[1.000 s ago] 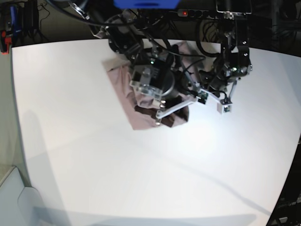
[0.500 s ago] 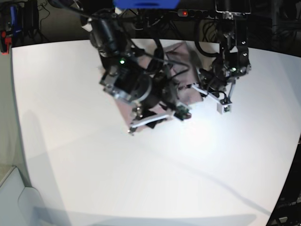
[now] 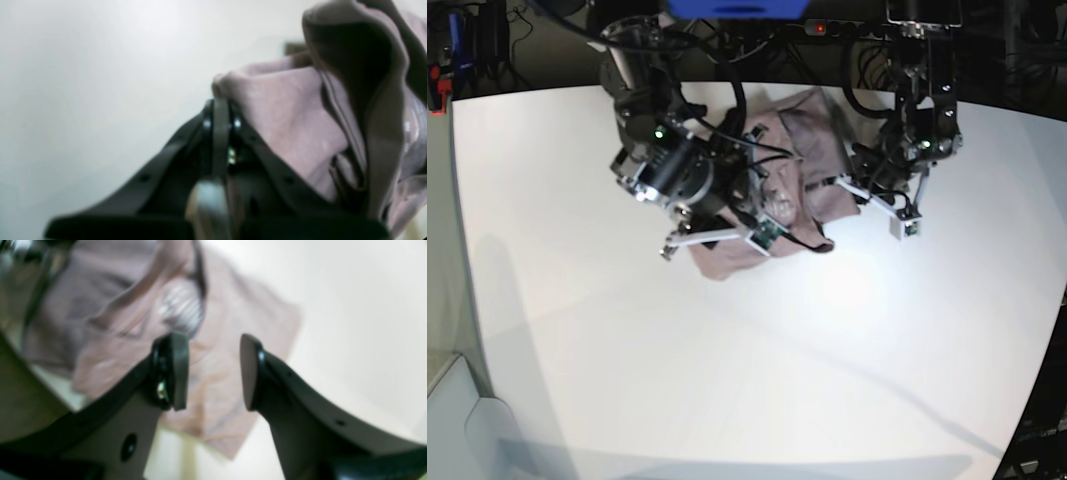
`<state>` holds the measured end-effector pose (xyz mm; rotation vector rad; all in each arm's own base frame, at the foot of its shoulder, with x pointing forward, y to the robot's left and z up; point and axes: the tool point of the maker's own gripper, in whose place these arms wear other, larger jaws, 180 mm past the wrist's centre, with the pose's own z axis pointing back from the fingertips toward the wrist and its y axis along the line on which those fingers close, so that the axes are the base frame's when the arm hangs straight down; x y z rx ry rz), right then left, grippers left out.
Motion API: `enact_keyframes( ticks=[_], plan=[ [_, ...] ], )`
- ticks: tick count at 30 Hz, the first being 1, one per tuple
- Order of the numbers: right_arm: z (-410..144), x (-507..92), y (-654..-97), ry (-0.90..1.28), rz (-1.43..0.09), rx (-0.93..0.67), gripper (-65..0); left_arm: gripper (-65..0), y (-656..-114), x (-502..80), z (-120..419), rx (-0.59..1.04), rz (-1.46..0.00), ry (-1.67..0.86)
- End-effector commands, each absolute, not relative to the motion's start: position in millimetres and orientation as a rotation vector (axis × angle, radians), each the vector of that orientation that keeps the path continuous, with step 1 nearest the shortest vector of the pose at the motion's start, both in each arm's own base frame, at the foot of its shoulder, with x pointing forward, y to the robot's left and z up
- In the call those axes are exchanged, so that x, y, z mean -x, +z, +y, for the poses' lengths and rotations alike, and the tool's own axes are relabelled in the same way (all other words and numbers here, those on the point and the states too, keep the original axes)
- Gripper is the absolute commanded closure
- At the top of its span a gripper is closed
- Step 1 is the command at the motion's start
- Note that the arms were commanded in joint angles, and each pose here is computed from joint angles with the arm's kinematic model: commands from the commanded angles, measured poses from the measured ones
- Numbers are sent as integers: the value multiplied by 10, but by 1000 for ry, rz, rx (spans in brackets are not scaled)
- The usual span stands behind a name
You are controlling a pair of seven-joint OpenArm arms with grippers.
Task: Layout the t-shirt on the table in an organized manner, then fold the t-shirt properly
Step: 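Lay the folded end onto the bundle and open the right gripper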
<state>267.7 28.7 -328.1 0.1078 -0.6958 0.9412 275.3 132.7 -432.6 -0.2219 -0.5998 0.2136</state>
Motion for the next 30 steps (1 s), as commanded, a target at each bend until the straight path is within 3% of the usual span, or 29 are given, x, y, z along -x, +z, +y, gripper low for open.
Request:
enact_keyframes(
  ticks=[1, 6, 12, 14, 23, 30],
  plan=[
    [360, -2733, -3166, 937, -746, -127, -225, -1, -4286, -2762, 1336, 219, -601, 211],
    [357, -2622, -3260, 933, -712, -141, -248, -1, -4210, -2678, 1330, 217, -617, 202],
    [363, -2556, -3340, 932, -683, -152, -424, -1, -3995, -2594, 1446, 196, -670, 215],
    [389, -2542, -3384, 932, -669, -163, -456, -1, -3961, -2534, 1533, 180, -657, 230],
    [443, -2502, -3545, 941, -615, -185, -457, -1, -4188, -2371, 1811, 140, -563, 309],
    [849, -2181, -3557, 1076, -600, -254, -457, -1, -4336, -2509, 1811, 153, -531, 327]
  ],
)
